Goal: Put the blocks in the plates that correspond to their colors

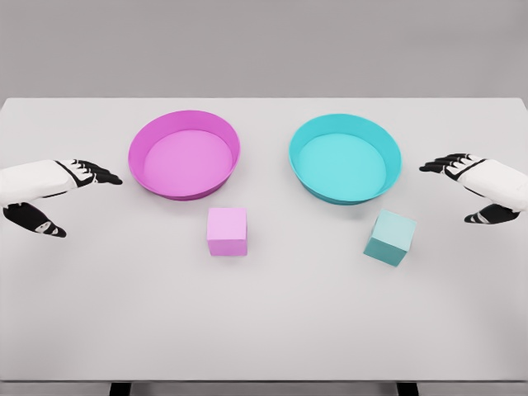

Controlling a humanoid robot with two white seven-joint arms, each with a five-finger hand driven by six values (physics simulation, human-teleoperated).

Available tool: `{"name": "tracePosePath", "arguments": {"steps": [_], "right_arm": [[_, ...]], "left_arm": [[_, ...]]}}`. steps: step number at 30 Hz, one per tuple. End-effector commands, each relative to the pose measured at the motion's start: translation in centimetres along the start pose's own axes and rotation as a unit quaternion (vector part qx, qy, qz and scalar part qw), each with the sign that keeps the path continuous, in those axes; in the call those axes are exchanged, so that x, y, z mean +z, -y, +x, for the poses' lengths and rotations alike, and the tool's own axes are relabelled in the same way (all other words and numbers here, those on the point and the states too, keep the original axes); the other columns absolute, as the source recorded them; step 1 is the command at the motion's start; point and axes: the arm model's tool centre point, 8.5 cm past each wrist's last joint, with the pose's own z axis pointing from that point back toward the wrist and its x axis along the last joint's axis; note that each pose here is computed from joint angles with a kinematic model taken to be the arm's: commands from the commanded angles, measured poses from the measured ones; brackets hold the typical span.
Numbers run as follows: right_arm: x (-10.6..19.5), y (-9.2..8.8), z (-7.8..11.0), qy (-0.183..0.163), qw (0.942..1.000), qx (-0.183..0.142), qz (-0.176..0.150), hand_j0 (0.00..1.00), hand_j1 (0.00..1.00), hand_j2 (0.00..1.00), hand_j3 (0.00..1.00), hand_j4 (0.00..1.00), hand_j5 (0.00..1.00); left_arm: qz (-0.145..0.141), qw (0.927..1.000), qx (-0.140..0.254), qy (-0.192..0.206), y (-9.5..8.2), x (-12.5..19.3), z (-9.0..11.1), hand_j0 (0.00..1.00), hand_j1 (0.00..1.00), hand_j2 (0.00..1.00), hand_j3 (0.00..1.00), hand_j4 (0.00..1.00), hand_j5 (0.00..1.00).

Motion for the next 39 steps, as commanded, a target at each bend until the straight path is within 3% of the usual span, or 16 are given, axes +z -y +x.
{"name": "tracePosePath", "arguments": {"steps": [1,4,7,8,11,13,16,18,20,23,27,33,39], "right_arm": [[0.1,0.0,0.0,0.0,1.0,-0.002,0.0,1.0,1.0,1.0,1.0,1.0,1.0],[0.1,0.2,-0.1,-0.001,1.0,-0.001,-0.001,1.0,1.0,1.0,1.0,1.0,1.0],[-0.2,1.3,-0.1,0.002,0.9999,0.006,-0.015,1.0,1.0,1.0,1.0,1.0,1.0],[-0.9,2.2,0.2,0.01,0.9997,0.016,-0.013,1.0,1.0,1.0,1.0,1.0,1.0],[-1.9,2.8,0.9,0.031,0.998,0.049,0.026,1.0,1.0,1.0,1.0,1.0,1.0],[-1.3,4.0,1.2,0.04,0.9945,0.082,0.052,1.0,1.0,1.0,1.0,1.0,1.0],[-1.3,4.6,2.0,0.059,0.9857,0.12,0.102,1.0,1.0,1.0,1.0,1.0,1.0],[-0.1,6.1,3.2,0.076,0.9788,0.153,0.112,1.0,1.0,1.0,1.0,1.0,1.0],[0.4,6.8,4.0,0.087,0.975,0.168,0.116,1.0,1.0,1.0,1.0,1.0,1.0],[0.6,6.2,5.4,0.108,0.9712,0.171,0.126,1.0,1.0,1.0,1.0,1.0,1.0],[0.9,5.6,8.1,0.146,0.9639,0.178,0.133,1.0,1.0,1.0,1.0,1.0,1.0],[0.8,5.6,9.0,0.16,0.9614,0.18,0.132,1.0,1.0,1.0,1.0,1.0,1.0],[0.2,5.4,9.6,0.17,0.9595,0.181,0.134,1.0,1.0,1.0,1.0,1.0,1.0]], "left_arm": [[0.002,1.0,0.002,0.001,0.0,0.0,0.0,1.0,1.0,1.0,1.0,1.0,1.0],[-0.003,0.9998,-0.016,0.006,-0.4,-0.5,0.7,1.0,1.0,1.0,1.0,1.0,1.0],[-0.017,0.9912,-0.118,0.057,-1.7,-3.0,5.7,1.0,1.0,1.0,1.0,1.0,1.0],[-0.016,0.9893,-0.131,0.062,-1.9,-3.6,6.1,1.0,1.0,1.0,1.0,1.0,1.0],[0.001,0.9868,-0.148,0.066,-3.7,-3.8,6.5,1.0,1.0,1.0,1.0,1.0,1.0],[0.032,0.9809,-0.164,0.099,-5.7,-6.3,8.4,1.0,1.0,1.0,1.0,1.0,1.0],[0.024,0.9713,-0.18,0.154,-6.1,-10.1,11.2,1.0,1.0,1.0,1.0,1.0,1.0],[0.007,0.9643,-0.197,0.177,-4.9,-12.8,12.9,1.0,1.0,1.0,1.0,1.0,1.0],[-0.004,0.9633,-0.197,0.182,-4.0,-13.3,13.2,1.0,1.0,1.0,1.0,1.0,1.0],[-0.02,0.9616,-0.193,0.194,-2.8,-14.1,13.7,1.0,1.0,1.0,1.0,1.0,1.0],[-0.021,0.9596,-0.195,0.202,-2.6,-14.6,14.2,1.0,1.0,1.0,1.0,1.0,1.0],[-0.031,0.9589,-0.212,0.186,-2.3,-14.9,13.7,1.0,1.0,1.0,1.0,1.0,1.0],[-0.037,0.9554,-0.218,0.196,-1.7,-15.8,14.5,1.0,1.0,1.0,1.0,1.0,1.0]]}}
